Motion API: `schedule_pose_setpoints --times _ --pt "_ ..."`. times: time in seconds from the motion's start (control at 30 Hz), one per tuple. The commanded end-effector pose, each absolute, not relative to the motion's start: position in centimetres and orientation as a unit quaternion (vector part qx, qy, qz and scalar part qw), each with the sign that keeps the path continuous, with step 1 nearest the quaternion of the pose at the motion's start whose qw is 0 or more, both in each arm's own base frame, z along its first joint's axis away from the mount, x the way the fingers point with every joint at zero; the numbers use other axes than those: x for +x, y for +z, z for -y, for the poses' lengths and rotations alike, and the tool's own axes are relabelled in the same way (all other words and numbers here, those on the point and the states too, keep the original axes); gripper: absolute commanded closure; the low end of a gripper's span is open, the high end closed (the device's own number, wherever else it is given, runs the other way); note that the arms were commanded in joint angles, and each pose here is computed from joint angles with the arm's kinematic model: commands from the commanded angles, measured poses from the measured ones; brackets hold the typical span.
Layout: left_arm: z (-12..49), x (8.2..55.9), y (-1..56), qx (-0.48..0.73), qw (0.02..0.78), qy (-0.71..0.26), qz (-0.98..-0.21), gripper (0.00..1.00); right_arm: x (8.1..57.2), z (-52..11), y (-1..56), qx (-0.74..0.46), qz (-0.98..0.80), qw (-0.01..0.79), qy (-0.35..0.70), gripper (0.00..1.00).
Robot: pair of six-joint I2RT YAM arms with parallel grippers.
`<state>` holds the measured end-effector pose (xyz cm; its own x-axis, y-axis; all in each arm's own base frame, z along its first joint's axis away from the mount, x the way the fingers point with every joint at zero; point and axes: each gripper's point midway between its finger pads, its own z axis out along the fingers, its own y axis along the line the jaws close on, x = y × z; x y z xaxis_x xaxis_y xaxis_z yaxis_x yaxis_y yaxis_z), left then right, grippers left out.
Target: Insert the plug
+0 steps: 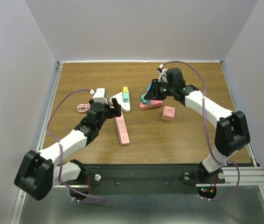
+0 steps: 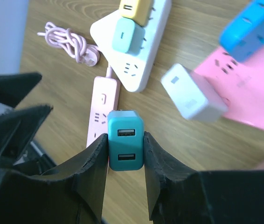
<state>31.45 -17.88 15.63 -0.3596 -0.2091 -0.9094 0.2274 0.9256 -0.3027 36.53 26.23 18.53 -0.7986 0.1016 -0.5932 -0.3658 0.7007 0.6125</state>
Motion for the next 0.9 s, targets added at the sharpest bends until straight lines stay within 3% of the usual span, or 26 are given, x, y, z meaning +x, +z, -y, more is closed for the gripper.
schedule_pose_setpoints --times 0.0,0.33,0.87 --pt "14.2 35.1 16.4 -0.072 0.567 -0.174 -0.802 0.01 38.3 -29.6 19.6 -0.096 -0.867 0.364 0.327 1.00" --pt "12.5 39.7 15.3 -0.092 0.567 -0.179 -0.799 0.02 39.7 -35.6 16.5 -0.109 -0.882 0.375 0.263 1.00" --pt "14.0 44.8 11.4 -0.086 0.535 -0.178 -0.821 0.04 42.7 -36.1 13.2 -0.075 -0.895 0.387 0.209 1.00"
